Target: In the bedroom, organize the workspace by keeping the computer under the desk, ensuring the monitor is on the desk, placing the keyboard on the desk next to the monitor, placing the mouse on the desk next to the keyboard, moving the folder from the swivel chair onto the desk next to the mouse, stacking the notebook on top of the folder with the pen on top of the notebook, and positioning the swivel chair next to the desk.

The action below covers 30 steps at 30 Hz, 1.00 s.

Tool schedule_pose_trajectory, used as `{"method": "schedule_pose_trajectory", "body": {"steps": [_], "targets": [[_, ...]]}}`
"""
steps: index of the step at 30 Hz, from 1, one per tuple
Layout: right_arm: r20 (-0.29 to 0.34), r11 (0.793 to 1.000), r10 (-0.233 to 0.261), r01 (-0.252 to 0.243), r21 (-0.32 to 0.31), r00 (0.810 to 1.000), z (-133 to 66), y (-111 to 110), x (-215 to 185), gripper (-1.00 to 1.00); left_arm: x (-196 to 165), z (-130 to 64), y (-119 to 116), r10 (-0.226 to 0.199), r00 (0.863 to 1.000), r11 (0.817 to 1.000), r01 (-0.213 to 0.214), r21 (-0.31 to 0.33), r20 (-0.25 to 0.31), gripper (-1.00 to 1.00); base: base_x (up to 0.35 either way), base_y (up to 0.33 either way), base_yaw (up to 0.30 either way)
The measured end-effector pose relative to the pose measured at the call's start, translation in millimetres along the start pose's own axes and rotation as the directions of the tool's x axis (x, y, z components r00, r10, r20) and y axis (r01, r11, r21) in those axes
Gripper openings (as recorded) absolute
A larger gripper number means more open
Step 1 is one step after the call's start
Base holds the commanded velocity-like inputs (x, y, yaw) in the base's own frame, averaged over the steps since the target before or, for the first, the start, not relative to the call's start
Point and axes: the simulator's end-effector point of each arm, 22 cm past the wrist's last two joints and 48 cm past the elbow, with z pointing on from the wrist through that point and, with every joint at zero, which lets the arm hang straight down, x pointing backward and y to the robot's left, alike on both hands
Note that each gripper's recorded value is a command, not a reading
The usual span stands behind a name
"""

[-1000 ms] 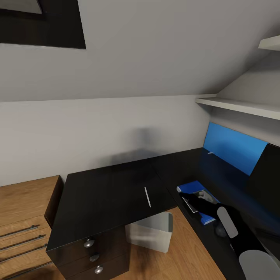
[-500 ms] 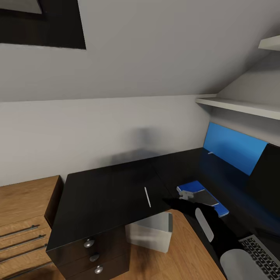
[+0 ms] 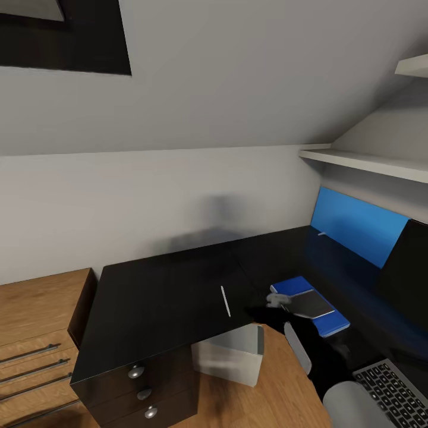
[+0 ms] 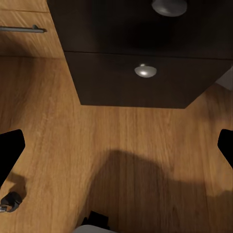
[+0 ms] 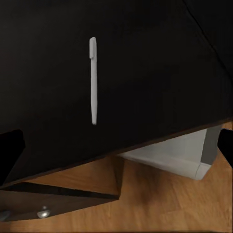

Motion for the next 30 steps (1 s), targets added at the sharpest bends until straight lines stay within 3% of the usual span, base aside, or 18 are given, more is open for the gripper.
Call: {"method": "schedule_pose_trajectory", "body": {"steps": [5, 11, 19, 30], "targets": [[0.014, 0.994, -0.104, 0.103, 0.044, 0.994, 4.7, 7.0, 1.2, 1.0, -3.1, 0.8, -1.9, -0.002, 1.0, 1.0, 0.002, 0.005, 0.007, 1.0, 0.0, 0.0, 0.0], [0.054, 0.987, -0.153, 0.149, 0.06, 0.987, 9.9, 11.2, 2.2, 1.0, -1.3, 0.4, -2.2, 0.0, 1.0, 1.0, 0.0, 0.009, 0.002, 1.0, 0.0, 0.0, 0.0], [0.133, 0.992, -0.125, 0.12, 0.046, 0.983, 15.0, 26.3, -3.0, 1.0, 2.6, -0.9, 0.4, 0.004, 1.0, 1.0, -0.004, 0.007, -0.003, 1.0, 0.0, 0.0, 0.024], [0.153, 0.995, -0.098, 0.091, 0.05, 0.983, 17.7, 30.6, -1.8, 1.0, 4.3, -1.5, 2.1, 0.004, 1.0, 1.0, -0.004, 0.005, -0.006, 1.0, 0.0, 0.0, 0.221]]}}
